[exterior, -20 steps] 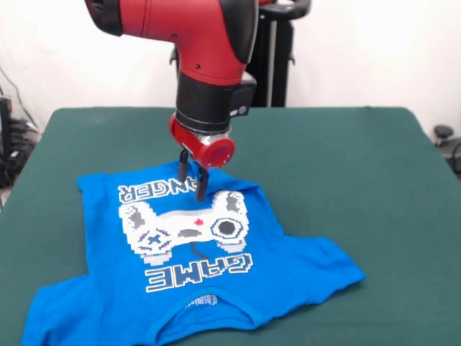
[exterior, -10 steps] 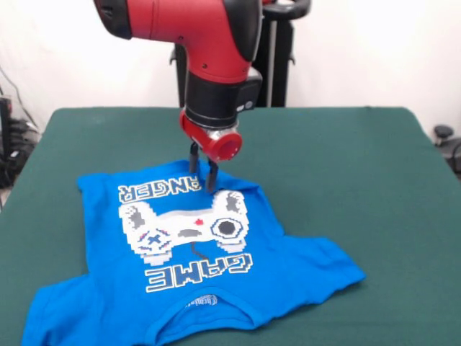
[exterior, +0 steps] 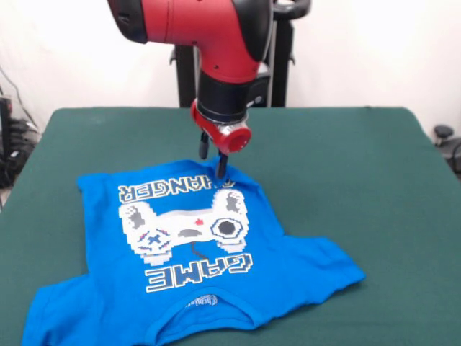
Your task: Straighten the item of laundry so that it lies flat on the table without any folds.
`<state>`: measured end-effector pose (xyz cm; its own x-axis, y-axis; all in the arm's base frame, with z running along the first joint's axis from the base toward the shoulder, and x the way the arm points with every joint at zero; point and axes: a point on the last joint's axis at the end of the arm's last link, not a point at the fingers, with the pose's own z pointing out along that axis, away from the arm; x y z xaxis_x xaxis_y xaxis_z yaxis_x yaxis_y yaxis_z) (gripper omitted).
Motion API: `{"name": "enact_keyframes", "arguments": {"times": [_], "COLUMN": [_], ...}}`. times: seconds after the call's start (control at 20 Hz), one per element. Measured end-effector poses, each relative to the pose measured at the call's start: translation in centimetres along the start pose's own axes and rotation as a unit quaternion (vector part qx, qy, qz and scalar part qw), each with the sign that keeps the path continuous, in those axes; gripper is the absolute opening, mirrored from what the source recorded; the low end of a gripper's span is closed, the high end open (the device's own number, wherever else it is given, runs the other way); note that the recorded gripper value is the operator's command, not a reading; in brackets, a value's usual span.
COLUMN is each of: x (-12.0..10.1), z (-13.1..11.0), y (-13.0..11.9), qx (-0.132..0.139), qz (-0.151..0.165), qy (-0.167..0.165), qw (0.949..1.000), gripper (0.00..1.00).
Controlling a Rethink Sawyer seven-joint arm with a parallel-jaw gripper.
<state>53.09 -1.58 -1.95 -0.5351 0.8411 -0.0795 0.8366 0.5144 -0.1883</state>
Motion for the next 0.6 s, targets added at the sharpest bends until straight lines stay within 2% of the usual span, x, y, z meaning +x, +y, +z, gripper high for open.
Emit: {"name": "enact_keyframes", "arguments": {"times": [0.25,0.6], "x": [0.5,1.8], "z": [0.5,1.2], "y": [-0.5,-0.8], "qx": [0.022,0.044], "qz": [0.013,0.043], "qy": [0.02,0.083], "qw": [0.9995,0.9946], "gripper": [1.0,1.0]}}
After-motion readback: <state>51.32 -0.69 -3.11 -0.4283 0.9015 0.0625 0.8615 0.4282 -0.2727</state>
